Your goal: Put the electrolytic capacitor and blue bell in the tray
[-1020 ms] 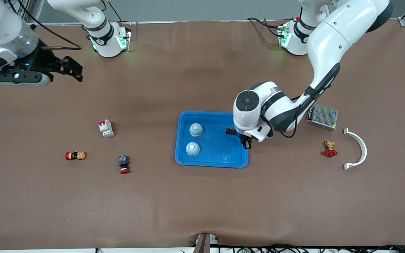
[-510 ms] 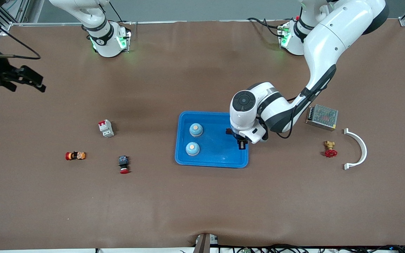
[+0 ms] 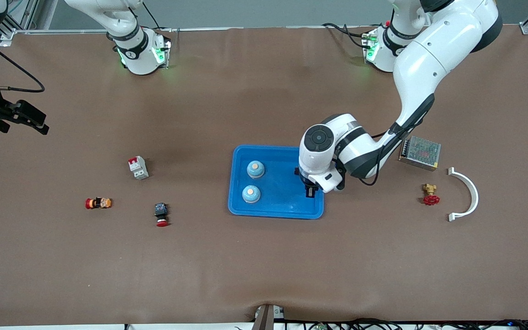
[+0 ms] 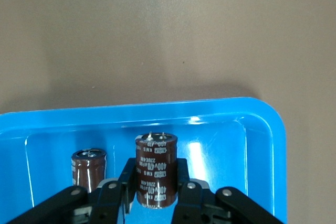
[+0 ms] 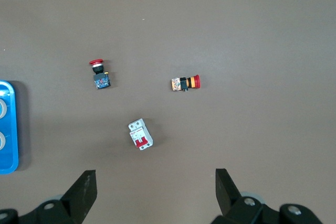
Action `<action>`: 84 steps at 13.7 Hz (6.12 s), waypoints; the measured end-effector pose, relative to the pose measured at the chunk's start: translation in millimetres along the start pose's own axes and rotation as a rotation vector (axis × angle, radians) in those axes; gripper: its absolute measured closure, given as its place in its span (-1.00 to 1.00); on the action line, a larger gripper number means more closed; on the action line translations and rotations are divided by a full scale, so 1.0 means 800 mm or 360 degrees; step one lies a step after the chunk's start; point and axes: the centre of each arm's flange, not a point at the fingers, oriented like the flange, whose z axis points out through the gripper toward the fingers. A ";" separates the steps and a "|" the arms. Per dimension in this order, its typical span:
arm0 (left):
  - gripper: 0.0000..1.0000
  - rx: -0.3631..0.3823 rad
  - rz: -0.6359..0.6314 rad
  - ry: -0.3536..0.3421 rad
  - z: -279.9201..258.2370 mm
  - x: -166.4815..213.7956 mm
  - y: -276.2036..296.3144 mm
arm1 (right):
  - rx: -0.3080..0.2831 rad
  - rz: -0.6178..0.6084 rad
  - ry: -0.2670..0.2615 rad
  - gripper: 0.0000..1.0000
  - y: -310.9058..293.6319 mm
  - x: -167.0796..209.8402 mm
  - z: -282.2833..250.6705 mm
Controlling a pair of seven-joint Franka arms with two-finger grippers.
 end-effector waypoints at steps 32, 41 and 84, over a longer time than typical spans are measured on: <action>0.32 0.0004 0.0133 0.0020 0.036 -0.054 -0.009 | 0.0006 -0.0003 0.0122 -1.00 -0.004 0.012 -0.015; 0.32 0.0005 0.0125 0.0037 0.043 -0.050 -0.006 | 0.0006 -0.0011 0.0122 -1.00 -0.007 0.012 -0.015; -1.00 0.0134 0.0966 -0.0186 -0.141 0.323 0.129 | 0.0010 -0.0053 0.0135 -1.00 -0.026 0.012 -0.016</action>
